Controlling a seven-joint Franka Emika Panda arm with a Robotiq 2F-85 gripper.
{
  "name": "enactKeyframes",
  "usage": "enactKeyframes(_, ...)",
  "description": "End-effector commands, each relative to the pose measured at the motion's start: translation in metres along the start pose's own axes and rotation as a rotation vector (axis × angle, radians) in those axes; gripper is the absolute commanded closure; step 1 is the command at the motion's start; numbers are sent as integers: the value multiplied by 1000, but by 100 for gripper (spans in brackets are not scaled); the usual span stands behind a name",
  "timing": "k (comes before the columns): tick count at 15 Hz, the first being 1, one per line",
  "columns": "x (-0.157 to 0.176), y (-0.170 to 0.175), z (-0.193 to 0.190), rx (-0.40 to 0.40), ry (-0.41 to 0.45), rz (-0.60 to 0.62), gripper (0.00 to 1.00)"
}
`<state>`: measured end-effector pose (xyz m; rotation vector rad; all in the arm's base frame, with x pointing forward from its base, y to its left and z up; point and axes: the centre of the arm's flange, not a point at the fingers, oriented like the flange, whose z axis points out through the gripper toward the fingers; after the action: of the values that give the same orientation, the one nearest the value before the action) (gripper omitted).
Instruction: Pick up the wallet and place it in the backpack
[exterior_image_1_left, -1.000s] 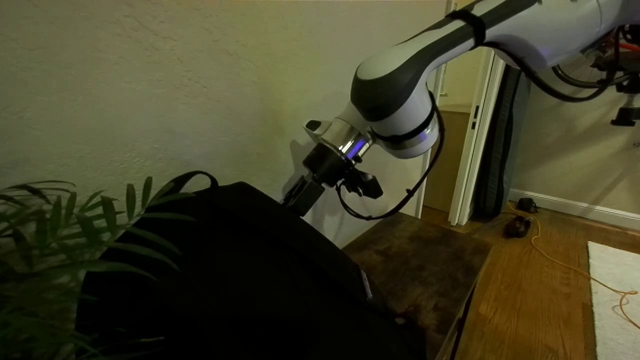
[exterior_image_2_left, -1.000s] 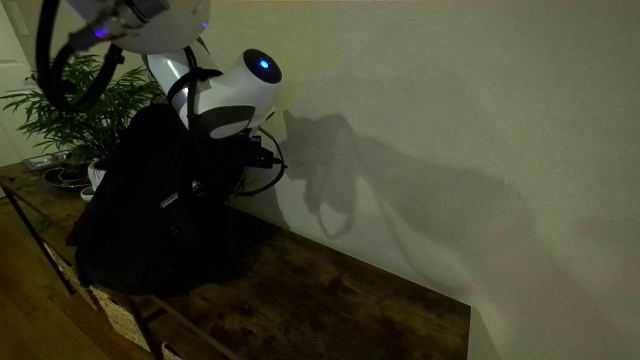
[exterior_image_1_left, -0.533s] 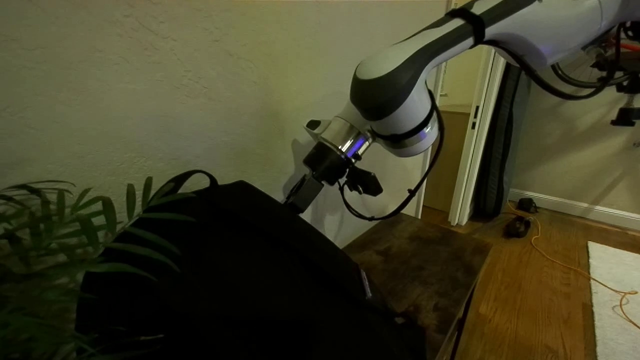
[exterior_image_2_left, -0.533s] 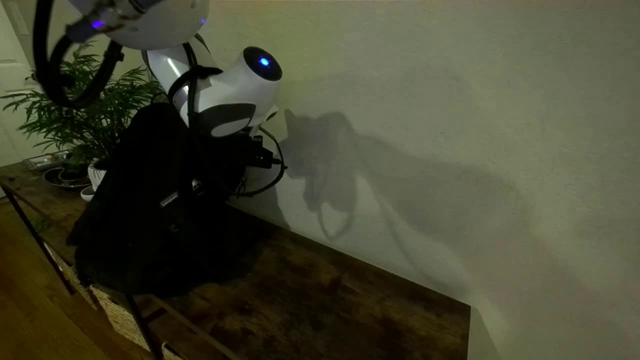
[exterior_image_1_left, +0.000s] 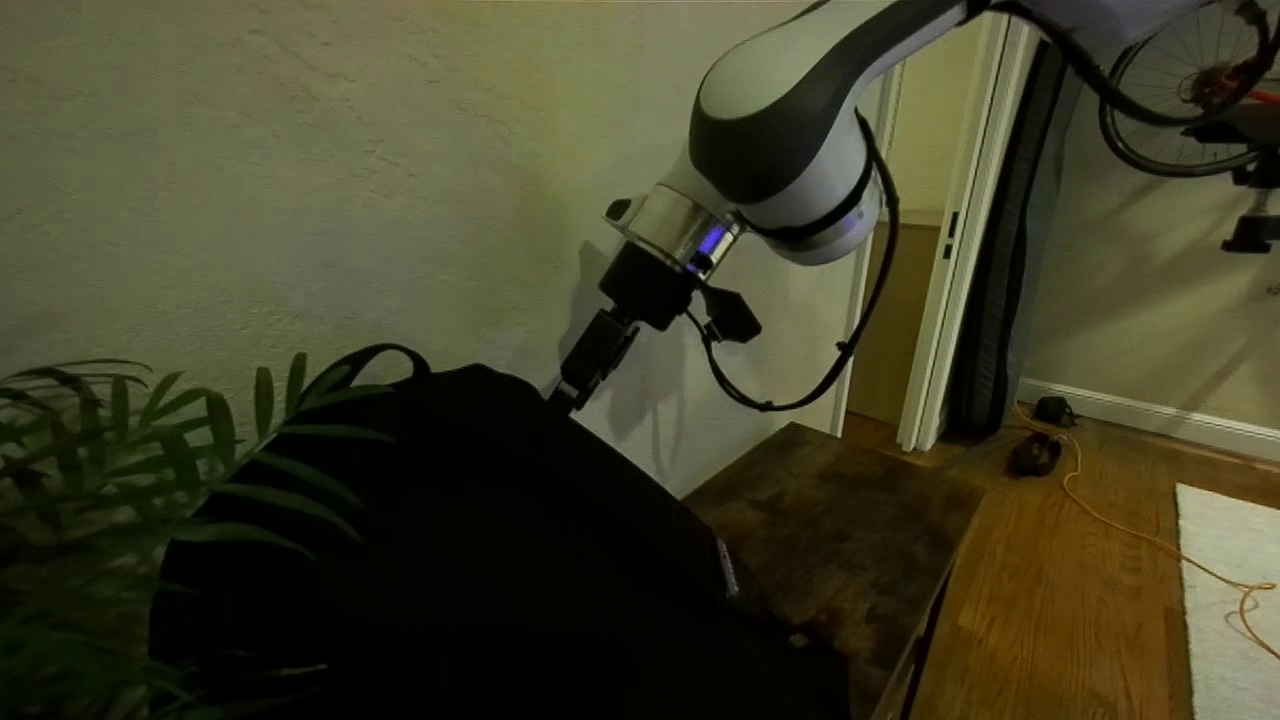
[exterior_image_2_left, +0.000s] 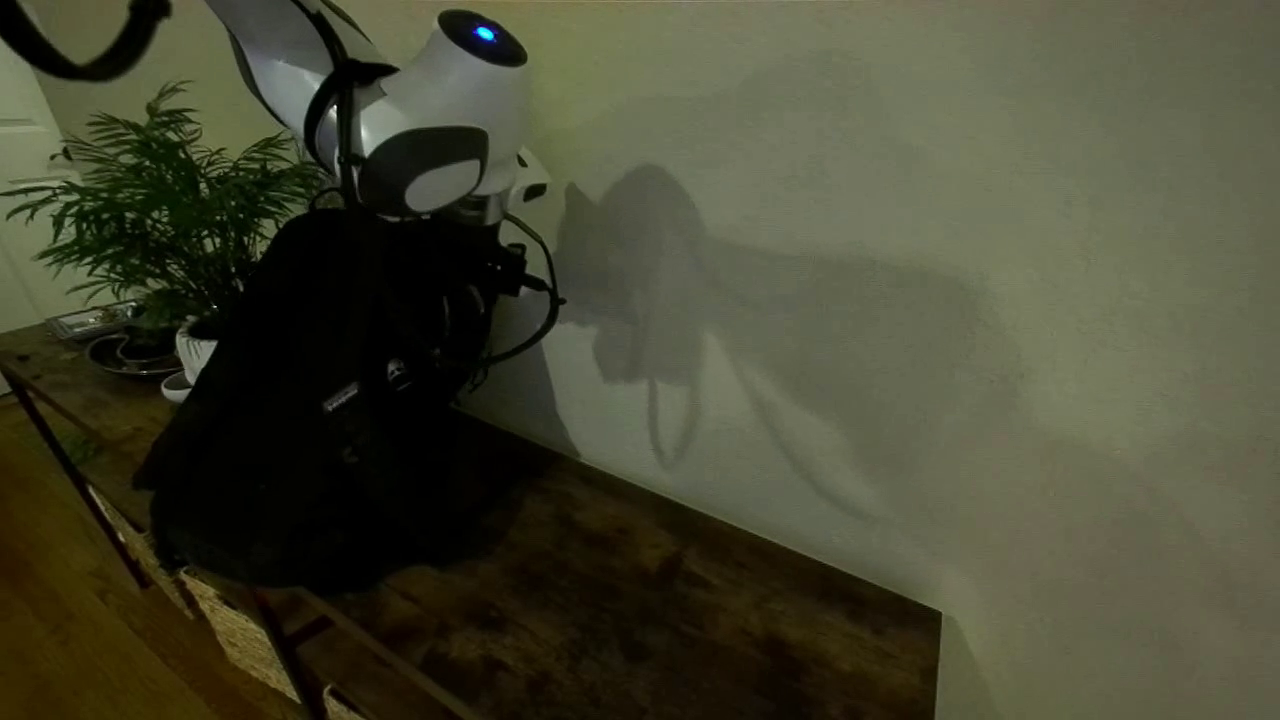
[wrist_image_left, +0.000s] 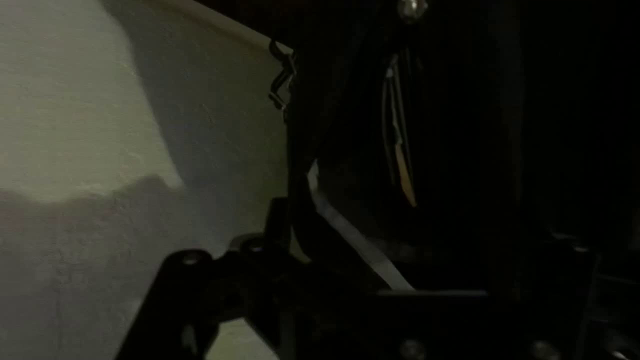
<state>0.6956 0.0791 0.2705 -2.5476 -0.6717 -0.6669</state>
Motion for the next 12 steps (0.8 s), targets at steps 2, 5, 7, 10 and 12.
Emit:
enactKeyframes(2, 13, -37, -49, -64, -70, 116, 0)
enactKeyframes(5, 20, -45, -70, -139, -118, 210, 0)
enactKeyframes(7, 20, -49, -81, -199, -155, 258, 0)
enactKeyframes(10, 13, -51, -92, -302, -207, 323, 0)
enactKeyframes(12, 8, -55, -100, -369, -252, 364, 0)
